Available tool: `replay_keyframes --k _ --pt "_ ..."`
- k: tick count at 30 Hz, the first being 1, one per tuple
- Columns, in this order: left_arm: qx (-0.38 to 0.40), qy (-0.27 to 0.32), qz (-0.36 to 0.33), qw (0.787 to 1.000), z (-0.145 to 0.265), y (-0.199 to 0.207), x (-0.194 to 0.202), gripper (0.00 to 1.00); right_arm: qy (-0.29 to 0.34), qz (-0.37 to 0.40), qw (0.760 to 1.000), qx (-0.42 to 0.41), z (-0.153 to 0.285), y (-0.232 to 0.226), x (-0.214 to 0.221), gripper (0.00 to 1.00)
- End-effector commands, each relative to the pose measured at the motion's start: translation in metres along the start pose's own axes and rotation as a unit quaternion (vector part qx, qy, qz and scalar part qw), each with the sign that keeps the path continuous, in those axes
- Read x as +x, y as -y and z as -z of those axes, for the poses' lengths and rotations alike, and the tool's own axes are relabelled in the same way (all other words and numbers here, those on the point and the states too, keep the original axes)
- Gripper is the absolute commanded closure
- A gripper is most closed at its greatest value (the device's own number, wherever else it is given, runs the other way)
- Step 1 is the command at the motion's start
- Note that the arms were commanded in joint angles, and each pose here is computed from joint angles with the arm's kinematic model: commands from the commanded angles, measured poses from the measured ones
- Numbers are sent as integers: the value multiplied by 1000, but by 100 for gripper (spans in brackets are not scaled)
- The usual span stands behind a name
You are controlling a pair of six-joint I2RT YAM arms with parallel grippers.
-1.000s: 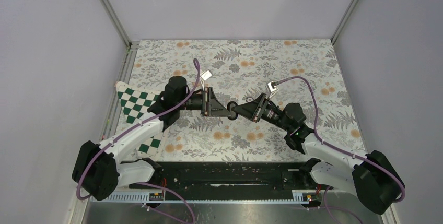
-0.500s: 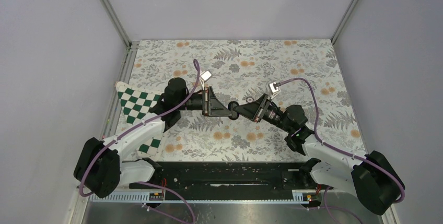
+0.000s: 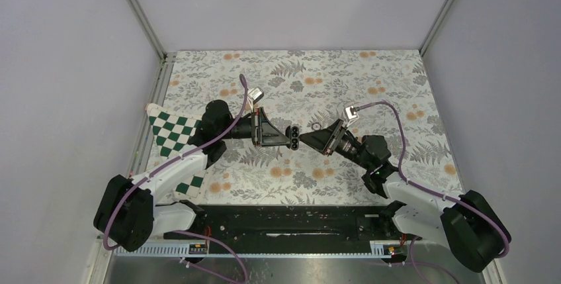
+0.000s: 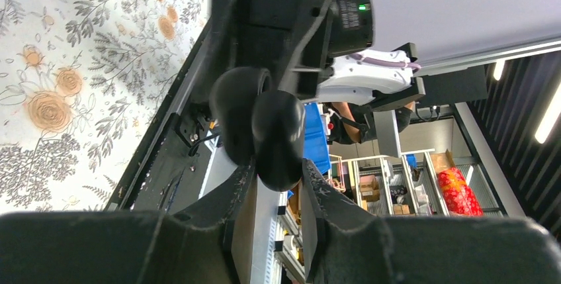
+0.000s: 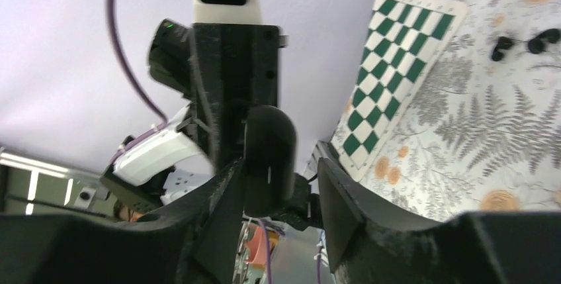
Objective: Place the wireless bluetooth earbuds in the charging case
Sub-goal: Open the charging case to the charging case, then pass from the left arm to the right
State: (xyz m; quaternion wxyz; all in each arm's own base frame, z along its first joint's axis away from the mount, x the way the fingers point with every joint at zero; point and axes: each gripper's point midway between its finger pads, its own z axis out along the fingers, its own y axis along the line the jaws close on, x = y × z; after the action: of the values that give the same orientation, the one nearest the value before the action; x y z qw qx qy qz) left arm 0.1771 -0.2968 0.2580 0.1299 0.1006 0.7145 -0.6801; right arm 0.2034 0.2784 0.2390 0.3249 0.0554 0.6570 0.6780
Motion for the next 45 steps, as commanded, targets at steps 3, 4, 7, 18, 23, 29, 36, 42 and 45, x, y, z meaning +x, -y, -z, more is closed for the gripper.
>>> replay_keyframes --k 3,4,7,18,23,29,36,42,45 --pt "61 11 -77 995 6 43 -7 100 -22 -10 999 45 8 36 14 45" --pt "59 11 -74 995 5 41 -7 100 -23 -11 999 44 7 36 14 44" --pt "57 8 -70 996 4 38 -7 100 -25 -10 999 35 6 32 14 41" --pt "10 9 -57 998 5 10 -10 100 -15 33 999 -8 12 -7 5 29" --pt "10 7 -57 998 4 8 -11 100 -23 50 998 5 9 -10 3 26" --pt "13 8 -60 998 5 12 -11 100 -31 38 999 -2 -3 -8 1 25" --pt "13 8 -59 998 6 12 -9 100 -37 29 999 -22 -13 -12 -1 35" --pt "12 7 -57 998 6 12 -8 100 -41 20 998 -47 -17 -20 1 40" --pt "13 8 -58 998 6 13 -9 100 -47 14 997 -59 -19 -24 4 44"
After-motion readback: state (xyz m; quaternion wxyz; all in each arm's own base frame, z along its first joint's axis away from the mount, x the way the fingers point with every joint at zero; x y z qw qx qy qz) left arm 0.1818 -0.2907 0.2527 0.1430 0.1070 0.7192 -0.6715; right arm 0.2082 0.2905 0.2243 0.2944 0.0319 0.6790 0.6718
